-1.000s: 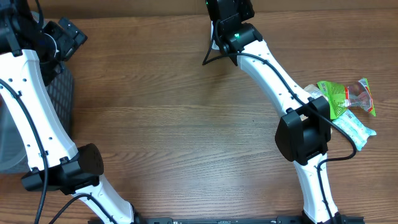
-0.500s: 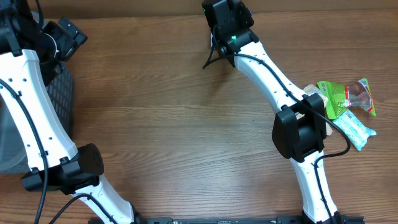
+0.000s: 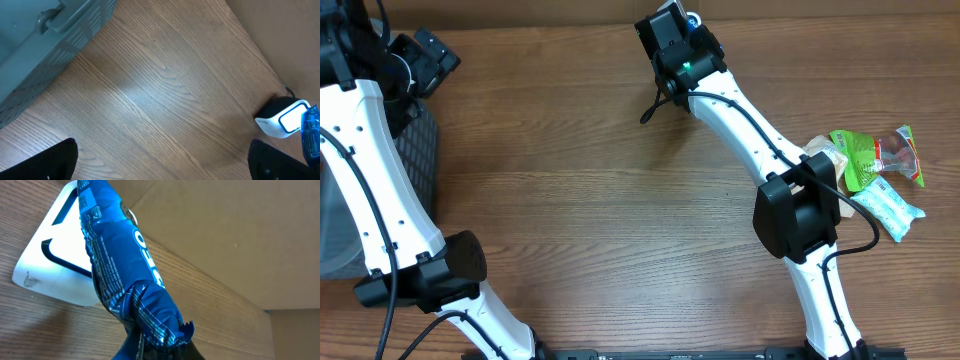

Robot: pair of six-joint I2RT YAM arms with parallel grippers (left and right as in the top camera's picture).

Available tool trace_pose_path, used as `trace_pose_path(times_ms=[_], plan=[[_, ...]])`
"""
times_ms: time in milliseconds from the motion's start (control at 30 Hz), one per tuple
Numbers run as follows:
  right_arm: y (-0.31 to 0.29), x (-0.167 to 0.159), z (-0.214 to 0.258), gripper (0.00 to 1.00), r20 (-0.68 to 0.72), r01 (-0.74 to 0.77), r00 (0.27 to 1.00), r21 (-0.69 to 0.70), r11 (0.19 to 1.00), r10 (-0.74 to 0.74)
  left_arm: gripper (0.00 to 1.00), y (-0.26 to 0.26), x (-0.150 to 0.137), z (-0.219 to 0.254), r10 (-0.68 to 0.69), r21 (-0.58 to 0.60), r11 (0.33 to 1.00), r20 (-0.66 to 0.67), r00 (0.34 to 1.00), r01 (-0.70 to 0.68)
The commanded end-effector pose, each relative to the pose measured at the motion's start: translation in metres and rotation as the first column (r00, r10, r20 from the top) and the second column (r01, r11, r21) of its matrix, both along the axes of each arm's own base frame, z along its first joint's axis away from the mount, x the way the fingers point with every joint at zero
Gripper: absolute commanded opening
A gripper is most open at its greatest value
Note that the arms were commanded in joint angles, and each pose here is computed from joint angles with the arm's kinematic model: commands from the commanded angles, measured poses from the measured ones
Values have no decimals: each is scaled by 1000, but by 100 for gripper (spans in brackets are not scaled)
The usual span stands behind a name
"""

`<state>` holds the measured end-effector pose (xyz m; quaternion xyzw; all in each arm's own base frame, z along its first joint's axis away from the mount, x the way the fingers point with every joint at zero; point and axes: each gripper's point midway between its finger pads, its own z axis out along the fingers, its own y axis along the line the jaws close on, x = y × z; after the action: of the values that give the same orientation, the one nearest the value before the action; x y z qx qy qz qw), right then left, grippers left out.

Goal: Scan the item barcode
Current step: 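Hold the blue bar upright in front of the scanner with right gripper, then carry the blue bar right and release it onto the item pile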

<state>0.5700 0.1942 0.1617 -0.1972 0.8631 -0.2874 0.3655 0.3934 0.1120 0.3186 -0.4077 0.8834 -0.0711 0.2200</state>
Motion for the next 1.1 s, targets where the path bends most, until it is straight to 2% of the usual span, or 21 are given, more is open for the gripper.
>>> trace_pose_path(times_ms=[0, 167, 267, 467, 567, 700, 833, 933, 1000, 1067], plan=[[0, 0, 6, 4, 23, 25, 999, 36, 999, -26, 100, -7, -4, 13, -5, 5, 1000, 36, 999, 5], [2, 4, 12, 4, 53, 26, 998, 50, 998, -28, 100, -7, -4, 13, -5, 5, 1000, 36, 999, 5], [5, 9, 30, 4, 116, 30, 992, 97, 995, -41, 100, -7, -4, 13, -5, 5, 1000, 36, 999, 5], [-1, -9, 143, 4, 298, 19, 947, 327, 945, -122, 100, -7, -4, 13, -5, 5, 1000, 36, 999, 5], [-12, -33, 191, 4, 341, 8, 926, 414, 910, -164, 100, -7, -4, 13, -5, 5, 1000, 36, 999, 5], [-54, -91, 252, 4, 340, 53, 895, 561, 826, -288, 100, -7, -4, 13, -5, 5, 1000, 36, 999, 5], [-118, -142, 267, 4, 255, 203, 849, 652, 731, -463, 100, -7, -4, 13, -5, 5, 1000, 36, 999, 5], [-177, -173, 251, 4, 145, 389, 757, 683, 618, -637, 100, -7, -4, 13, -5, 5, 1000, 36, 999, 5], [-212, -191, 233, 4, 70, 516, 668, 674, 529, -741, 100, -7, -4, 13, -5, 5, 1000, 36, 999, 5], [-248, -209, 209, 4, -9, 640, 534, 658, 397, -845, 100, -7, -4, 13, -5, 5, 1000, 36, 999, 5]])
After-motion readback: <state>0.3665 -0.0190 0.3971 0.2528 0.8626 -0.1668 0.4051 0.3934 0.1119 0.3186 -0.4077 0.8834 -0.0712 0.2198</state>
